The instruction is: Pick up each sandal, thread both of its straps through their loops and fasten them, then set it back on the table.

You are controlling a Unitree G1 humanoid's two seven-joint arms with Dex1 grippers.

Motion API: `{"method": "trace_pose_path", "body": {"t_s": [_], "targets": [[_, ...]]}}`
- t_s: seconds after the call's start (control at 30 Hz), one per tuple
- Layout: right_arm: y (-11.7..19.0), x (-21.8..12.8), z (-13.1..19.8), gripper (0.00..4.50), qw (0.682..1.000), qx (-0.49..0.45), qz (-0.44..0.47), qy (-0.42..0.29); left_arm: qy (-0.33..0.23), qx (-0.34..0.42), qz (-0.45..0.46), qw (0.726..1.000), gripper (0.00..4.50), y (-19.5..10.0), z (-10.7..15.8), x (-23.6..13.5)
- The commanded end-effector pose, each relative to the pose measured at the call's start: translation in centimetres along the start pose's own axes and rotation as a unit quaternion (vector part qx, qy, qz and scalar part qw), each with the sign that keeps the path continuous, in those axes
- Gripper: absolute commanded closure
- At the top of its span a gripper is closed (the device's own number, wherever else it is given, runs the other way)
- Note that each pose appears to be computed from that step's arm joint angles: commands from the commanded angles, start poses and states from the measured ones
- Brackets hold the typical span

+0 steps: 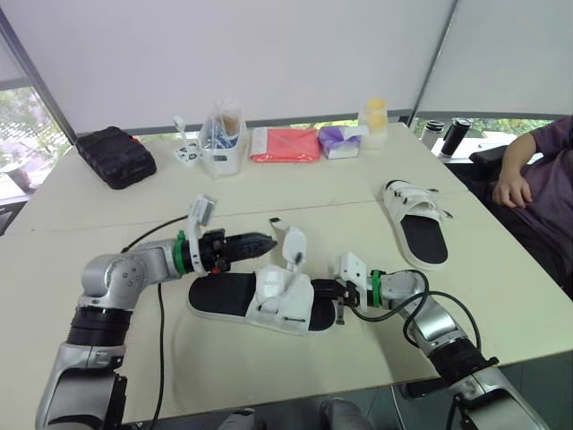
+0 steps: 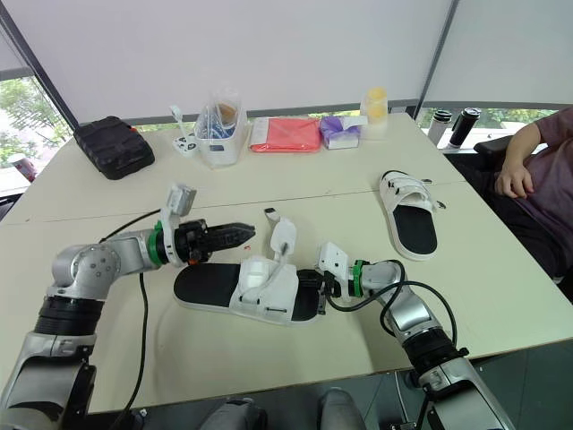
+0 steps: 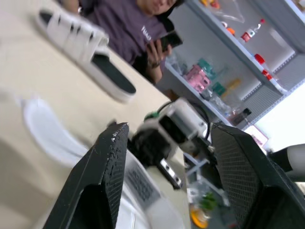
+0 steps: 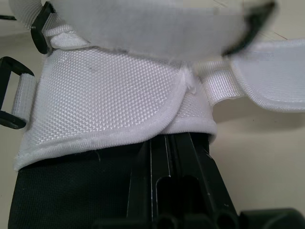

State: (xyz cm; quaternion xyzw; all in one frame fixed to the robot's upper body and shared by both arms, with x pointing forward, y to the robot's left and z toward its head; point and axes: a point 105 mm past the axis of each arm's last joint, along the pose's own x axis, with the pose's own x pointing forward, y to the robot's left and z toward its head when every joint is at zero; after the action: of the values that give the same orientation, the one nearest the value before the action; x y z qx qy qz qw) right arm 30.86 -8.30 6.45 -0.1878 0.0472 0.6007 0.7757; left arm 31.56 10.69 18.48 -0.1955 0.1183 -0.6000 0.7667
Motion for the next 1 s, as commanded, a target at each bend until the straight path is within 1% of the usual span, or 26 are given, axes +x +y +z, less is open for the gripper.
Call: {"method": "trace_pose_path", "body": {"t_s": [0.03,0.13,0.2,0.27,0.33,0.4,0.5,0.57,0.63,0.67,0.83,1.0], "targets": [[1.3,-0.6,-4.5,4.50,0.995,0.050,0.002,0.084,0.042,0.101,0.027,0.994,1.59,0.7,0.8,0.6],[1.3,-0.5,-4.5,4.50,0.995,0.050,0.002,0.085,0.068,0.114,0.023,0.991,1.59,1.2,0.2,1.3],[1.2,-0.4,-4.5,4.50,0.995,0.050,0.002,0.084,0.096,0.142,0.004,0.985,1.59,1.2,0.0,2.8],[1.2,-0.3,-4.4,4.50,0.995,0.050,0.003,0.083,0.129,0.186,-0.012,0.974,1.59,1.0,-0.3,3.8],[1.2,-0.3,-4.4,4.50,0.995,0.049,0.002,0.083,0.168,0.246,-0.046,0.953,1.59,0.2,-1.1,4.2],[1.2,-0.2,-4.4,4.50,0.995,0.049,0.001,0.082,0.216,0.278,-0.100,0.931,1.59,-1.2,-2.3,4.1],[1.2,-0.2,-4.4,4.50,0.995,0.050,-0.001,0.082,0.227,0.242,-0.143,0.933,1.59,-2.5,-2.9,3.8],[1.3,-0.2,-4.5,4.50,0.995,0.051,-0.001,0.082,0.252,0.223,-0.173,0.926,1.59,-3.0,-3.7,3.4],[1.3,-0.2,-4.5,4.50,0.995,0.052,-0.001,0.082,0.272,0.229,-0.175,0.918,1.59,-2.5,-4.3,3.4],[1.3,-0.2,-4.5,4.50,0.995,0.052,-0.001,0.082,0.274,0.237,-0.170,0.917,1.59,-2.0,-4.5,3.7],[1.4,-0.1,-4.5,4.50,0.995,0.053,-0.002,0.081,0.278,0.224,-0.174,0.918,1.59,-1.2,-5.5,5.8],[1.4,-0.1,-4.5,4.50,0.995,0.054,-0.004,0.080,0.289,0.223,-0.181,0.913,1.59,-0.7,-6.1,7.3]]}}
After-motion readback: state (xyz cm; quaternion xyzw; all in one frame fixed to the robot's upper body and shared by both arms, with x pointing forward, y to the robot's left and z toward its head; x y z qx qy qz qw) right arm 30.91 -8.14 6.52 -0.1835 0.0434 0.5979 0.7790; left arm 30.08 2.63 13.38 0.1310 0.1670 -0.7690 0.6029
